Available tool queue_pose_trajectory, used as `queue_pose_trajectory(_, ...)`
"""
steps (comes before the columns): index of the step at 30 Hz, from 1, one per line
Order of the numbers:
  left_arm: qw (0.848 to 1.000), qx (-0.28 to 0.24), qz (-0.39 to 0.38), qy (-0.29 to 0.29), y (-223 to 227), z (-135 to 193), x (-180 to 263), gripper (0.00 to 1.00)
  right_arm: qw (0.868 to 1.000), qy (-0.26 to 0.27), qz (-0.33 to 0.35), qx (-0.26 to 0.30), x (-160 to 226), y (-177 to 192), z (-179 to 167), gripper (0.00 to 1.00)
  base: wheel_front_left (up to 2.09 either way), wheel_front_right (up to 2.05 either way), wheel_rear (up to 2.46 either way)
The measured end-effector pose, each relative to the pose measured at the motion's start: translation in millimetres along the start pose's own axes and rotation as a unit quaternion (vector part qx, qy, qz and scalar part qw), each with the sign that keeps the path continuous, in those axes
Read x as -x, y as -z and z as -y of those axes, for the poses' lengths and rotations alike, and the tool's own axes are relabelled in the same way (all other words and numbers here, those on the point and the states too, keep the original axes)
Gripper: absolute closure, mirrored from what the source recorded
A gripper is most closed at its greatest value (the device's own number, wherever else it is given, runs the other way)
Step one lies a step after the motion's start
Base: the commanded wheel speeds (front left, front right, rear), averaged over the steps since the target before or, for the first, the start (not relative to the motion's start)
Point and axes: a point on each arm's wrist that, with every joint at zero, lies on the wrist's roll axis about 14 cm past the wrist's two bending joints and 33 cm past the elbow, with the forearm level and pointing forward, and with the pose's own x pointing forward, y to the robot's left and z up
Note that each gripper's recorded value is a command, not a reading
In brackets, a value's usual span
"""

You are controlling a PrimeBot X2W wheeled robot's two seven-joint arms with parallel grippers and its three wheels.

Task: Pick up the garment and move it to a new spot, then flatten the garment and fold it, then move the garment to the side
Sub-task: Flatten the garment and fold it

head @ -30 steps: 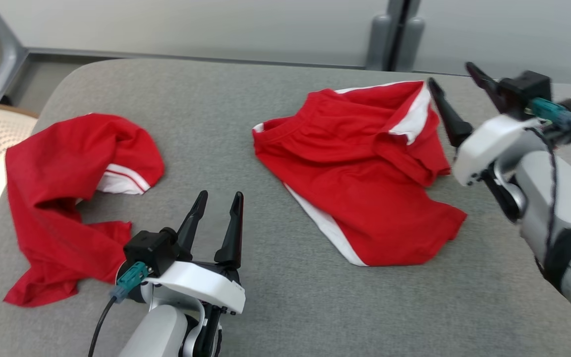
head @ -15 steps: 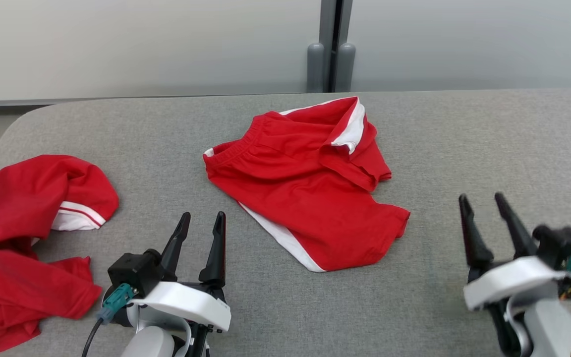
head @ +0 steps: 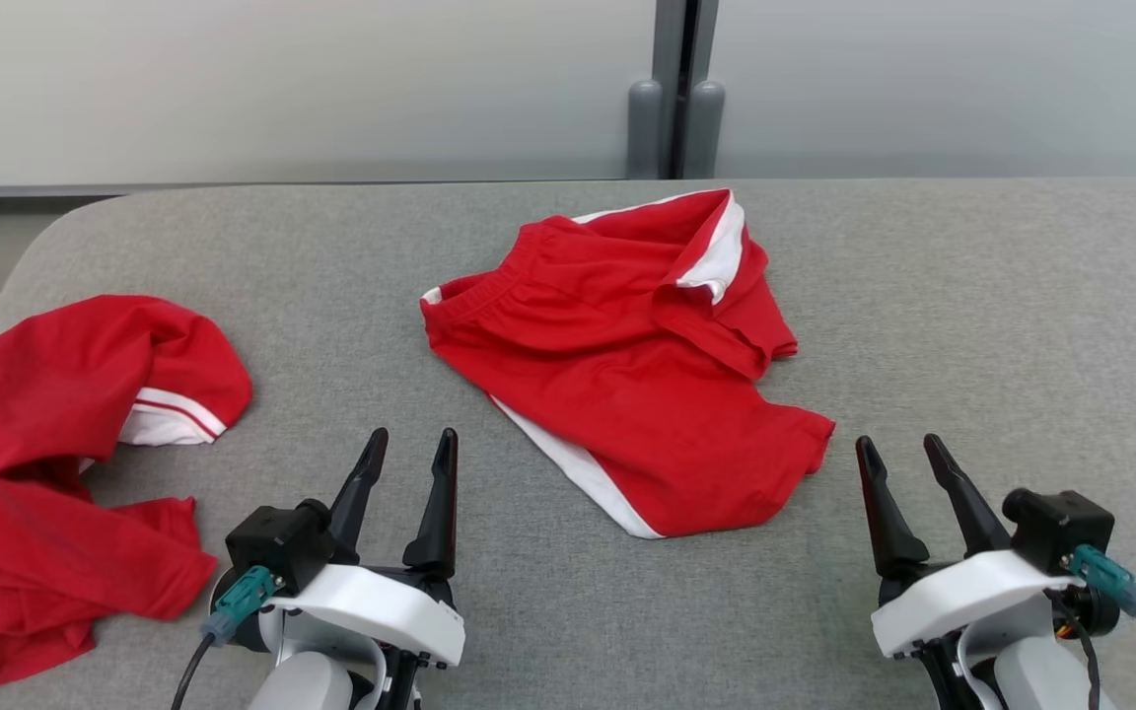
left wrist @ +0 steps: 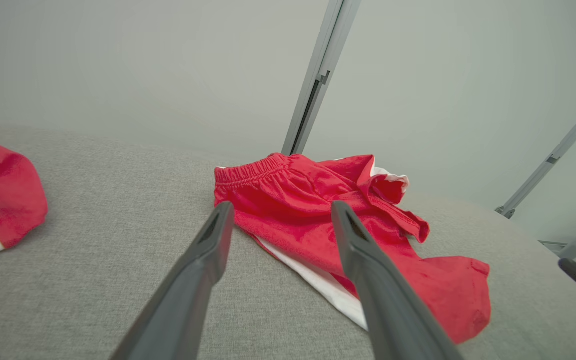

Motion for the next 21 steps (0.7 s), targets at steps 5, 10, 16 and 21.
queue_pose_trajectory(5,1.000,0.004,-0.009,-0.012,6,-8,2,0.00,0.998,-0.001,-0.050,-0.025,-15,20,0,0.00,0.00,0.00,0.00)
queue_pose_trajectory(10,0.999,0.005,-0.013,-0.029,8,-19,1,0.00,0.995,-0.011,-0.087,-0.045,-33,37,-5,0.00,0.00,0.00,0.00)
queue_pose_trajectory(16,0.999,0.004,-0.016,-0.048,9,-32,4,0.00,0.989,-0.023,-0.136,-0.049,-43,62,-10,0.39,0.00,0.00,0.00)
queue_pose_trajectory(21,0.998,0.002,-0.015,-0.059,8,-37,8,0.00,0.989,-0.044,-0.129,-0.054,-51,58,-24,1.00,0.00,0.00,0.00)
